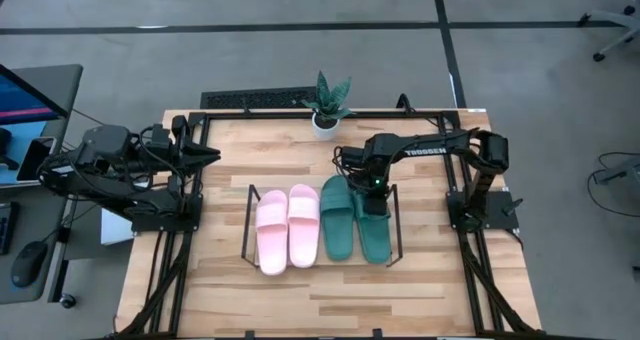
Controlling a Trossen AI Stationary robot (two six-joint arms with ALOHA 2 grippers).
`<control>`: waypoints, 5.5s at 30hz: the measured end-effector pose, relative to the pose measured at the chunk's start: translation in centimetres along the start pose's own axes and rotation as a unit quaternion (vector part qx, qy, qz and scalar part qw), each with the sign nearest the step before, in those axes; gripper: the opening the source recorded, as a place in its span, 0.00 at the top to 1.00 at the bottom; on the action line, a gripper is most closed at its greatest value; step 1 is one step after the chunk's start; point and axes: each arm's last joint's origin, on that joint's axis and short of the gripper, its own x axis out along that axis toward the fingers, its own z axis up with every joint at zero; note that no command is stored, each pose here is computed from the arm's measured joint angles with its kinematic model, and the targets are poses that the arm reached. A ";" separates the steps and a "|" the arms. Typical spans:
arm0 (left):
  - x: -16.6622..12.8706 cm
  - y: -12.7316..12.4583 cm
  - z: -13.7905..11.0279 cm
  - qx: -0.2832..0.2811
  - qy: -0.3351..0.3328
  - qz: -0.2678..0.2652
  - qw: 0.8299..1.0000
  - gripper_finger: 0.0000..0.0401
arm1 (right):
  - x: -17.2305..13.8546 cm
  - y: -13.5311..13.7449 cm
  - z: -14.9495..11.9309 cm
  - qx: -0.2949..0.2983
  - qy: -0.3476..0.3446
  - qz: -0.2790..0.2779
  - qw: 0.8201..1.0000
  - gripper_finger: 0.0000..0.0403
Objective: Pick and place slides into the shelf
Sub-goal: Put the green slide on the shelf, then return to Home Position
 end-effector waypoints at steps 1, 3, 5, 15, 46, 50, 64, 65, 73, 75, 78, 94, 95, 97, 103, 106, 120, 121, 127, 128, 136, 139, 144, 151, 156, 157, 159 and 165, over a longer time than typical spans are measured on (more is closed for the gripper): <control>0.0 0.0 0.0 0.000 0.000 0.000 1.000 0.90 | 0.0 0.0 0.1 0.005 -0.003 0.000 1.000 1.00; 0.0 0.0 0.0 0.000 0.000 0.001 1.000 0.90 | 0.1 -0.1 0.2 0.017 -0.007 -0.001 1.000 1.00; 0.0 0.0 0.0 -0.001 0.000 0.001 1.000 0.90 | 0.6 -0.4 0.6 0.035 -0.010 0.004 0.999 1.00; 0.0 0.0 0.0 -0.003 0.000 0.000 1.000 0.90 | 2.0 -0.9 0.9 0.073 -0.004 0.006 0.997 1.00; 0.0 0.0 0.0 -0.007 0.002 0.000 1.000 0.90 | 2.7 -1.9 1.0 0.187 -0.044 0.019 0.981 1.00; 0.0 0.0 0.0 -0.006 0.002 0.000 1.000 0.90 | 2.0 -1.5 0.9 0.187 -0.056 0.002 0.981 1.00; 0.0 0.0 -0.2 -0.011 0.009 0.000 1.000 0.90 | -1.1 -0.5 -1.0 0.205 -0.085 -0.039 0.974 1.00; 0.0 0.0 -0.2 -0.012 0.011 0.001 1.000 0.90 | -1.2 -0.4 -1.1 0.204 -0.086 -0.037 0.975 1.00; 0.0 0.0 -0.2 -0.014 0.010 0.003 1.000 0.90 | -2.3 1.0 -1.8 0.184 -0.103 -0.030 0.977 1.00; 0.0 0.0 -0.2 -0.016 0.010 0.003 1.000 0.90 | -2.6 1.3 -2.0 0.179 -0.108 -0.027 0.977 1.00; 0.0 0.0 -0.2 -0.018 0.009 0.004 1.000 0.90 | -3.1 1.7 -2.3 0.171 -0.117 -0.026 0.978 1.00; 0.3 0.0 -0.1 -0.026 0.006 0.012 1.000 0.90 | -7.5 4.3 -2.7 0.073 -0.277 -0.056 0.956 1.00; 0.3 0.0 -0.1 -0.026 0.005 0.013 1.000 0.90 | -8.2 4.7 -2.9 0.063 -0.293 -0.069 0.952 1.00; 0.3 0.0 0.0 -0.027 0.000 0.016 1.000 0.90 | -9.8 5.4 -3.2 0.039 -0.326 -0.094 0.940 1.00; 0.3 0.0 0.3 -0.010 -0.014 0.016 1.000 0.90 | -14.8 7.9 -4.9 -0.056 -0.445 -0.155 0.880 1.00; 0.2 0.0 0.5 0.006 -0.024 0.015 1.000 0.90 | -16.8 8.9 -6.4 -0.092 -0.502 -0.183 0.841 1.00; -4.6 1.4 -0.7 0.027 -0.095 0.039 0.994 0.90 | -21.5 10.9 -14.7 -0.158 -0.616 -0.267 0.724 1.00; -4.8 1.5 -1.3 0.023 -0.099 0.040 0.994 0.90 | -21.4 10.8 -15.1 -0.160 -0.623 -0.270 0.717 1.00; -5.1 2.0 -4.7 -0.010 -0.142 0.044 0.989 0.90 | -20.1 9.4 -17.6 -0.135 -0.657 -0.274 0.690 1.00; -5.2 2.1 -5.2 -0.012 -0.148 0.043 0.988 0.90 | -19.7 9.2 -18.0 -0.128 -0.662 -0.273 0.686 1.00; -6.0 2.6 -7.8 -0.033 -0.177 0.047 0.983 0.90 | -16.5 7.3 -20.6 -0.091 -0.692 -0.262 0.666 1.00; -5.7 2.6 -8.2 -0.031 -0.160 0.048 0.985 0.90 | -15.3 6.7 -21.5 -0.078 -0.699 -0.257 0.663 1.00; -5.1 2.5 -8.9 -0.047 -0.144 0.044 0.987 0.90 | -13.4 5.9 -23.1 -0.056 -0.719 -0.249 0.646 1.00; -3.5 2.3 -10.6 -0.059 -0.117 0.035 0.991 0.90 | -10.9 5.1 -25.1 -0.055 -0.743 -0.238 0.623 1.00; -2.2 2.1 -12.1 -0.070 -0.107 0.019 0.992 0.90 | -8.9 4.3 -26.0 -0.039 -0.755 -0.223 0.615 1.00; -2.0 2.0 -12.3 -0.072 -0.110 0.015 0.991 0.90 | -8.5 4.1 -26.2 -0.035 -0.758 -0.223 0.612 1.00; -1.5 2.0 -12.9 -0.076 -0.106 0.011 0.991 0.90 | -7.8 3.8 -26.5 -0.033 -0.762 -0.222 0.608 1.00; -0.1 1.9 -14.9 -0.098 -0.097 0.005 0.990 0.90 | -5.7 2.8 -26.9 -0.025 -0.764 -0.216 0.608 1.00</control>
